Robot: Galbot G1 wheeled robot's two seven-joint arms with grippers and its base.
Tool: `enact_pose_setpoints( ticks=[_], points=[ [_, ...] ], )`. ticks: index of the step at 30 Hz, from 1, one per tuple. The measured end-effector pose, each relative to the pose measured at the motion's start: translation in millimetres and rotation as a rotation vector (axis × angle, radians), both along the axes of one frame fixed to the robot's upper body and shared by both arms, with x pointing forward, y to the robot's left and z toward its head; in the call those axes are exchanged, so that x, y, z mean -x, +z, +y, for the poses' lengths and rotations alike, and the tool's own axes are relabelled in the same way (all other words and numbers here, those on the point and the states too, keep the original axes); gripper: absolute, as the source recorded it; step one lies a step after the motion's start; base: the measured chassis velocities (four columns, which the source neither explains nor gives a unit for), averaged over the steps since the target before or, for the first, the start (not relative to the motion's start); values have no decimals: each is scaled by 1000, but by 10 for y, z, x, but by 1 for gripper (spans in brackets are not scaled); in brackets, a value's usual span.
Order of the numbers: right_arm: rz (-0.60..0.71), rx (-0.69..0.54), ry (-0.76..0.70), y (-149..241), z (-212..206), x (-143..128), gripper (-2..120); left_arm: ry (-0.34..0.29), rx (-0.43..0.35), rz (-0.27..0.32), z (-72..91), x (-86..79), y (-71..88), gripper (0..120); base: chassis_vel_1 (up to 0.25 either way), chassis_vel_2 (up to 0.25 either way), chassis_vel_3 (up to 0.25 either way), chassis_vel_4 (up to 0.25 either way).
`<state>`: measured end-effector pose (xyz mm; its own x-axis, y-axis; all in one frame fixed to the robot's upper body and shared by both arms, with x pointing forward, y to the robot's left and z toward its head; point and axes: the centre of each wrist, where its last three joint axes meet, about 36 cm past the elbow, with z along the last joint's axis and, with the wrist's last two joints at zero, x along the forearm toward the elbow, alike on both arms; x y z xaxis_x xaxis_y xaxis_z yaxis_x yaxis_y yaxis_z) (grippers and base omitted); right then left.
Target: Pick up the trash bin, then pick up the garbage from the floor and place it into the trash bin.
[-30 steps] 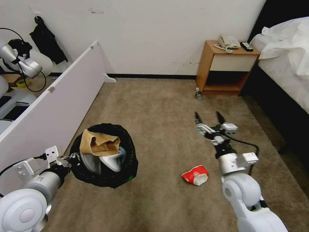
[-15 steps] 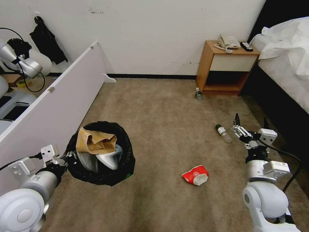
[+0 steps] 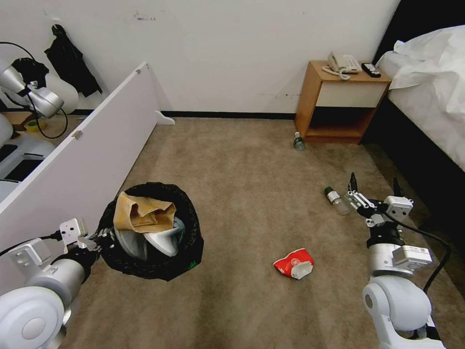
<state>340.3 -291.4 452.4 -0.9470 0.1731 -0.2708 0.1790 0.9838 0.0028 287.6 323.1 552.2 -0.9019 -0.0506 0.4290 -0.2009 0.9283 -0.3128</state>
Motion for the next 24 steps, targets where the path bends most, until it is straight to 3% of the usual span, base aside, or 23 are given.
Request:
enact_pose_setpoints(
  ticks=[24],
  points=[
    [8, -18, 19, -32, 45, 1, 100, -8, 1, -12, 26, 16, 53, 1, -19, 20, 19, -20]
  ],
)
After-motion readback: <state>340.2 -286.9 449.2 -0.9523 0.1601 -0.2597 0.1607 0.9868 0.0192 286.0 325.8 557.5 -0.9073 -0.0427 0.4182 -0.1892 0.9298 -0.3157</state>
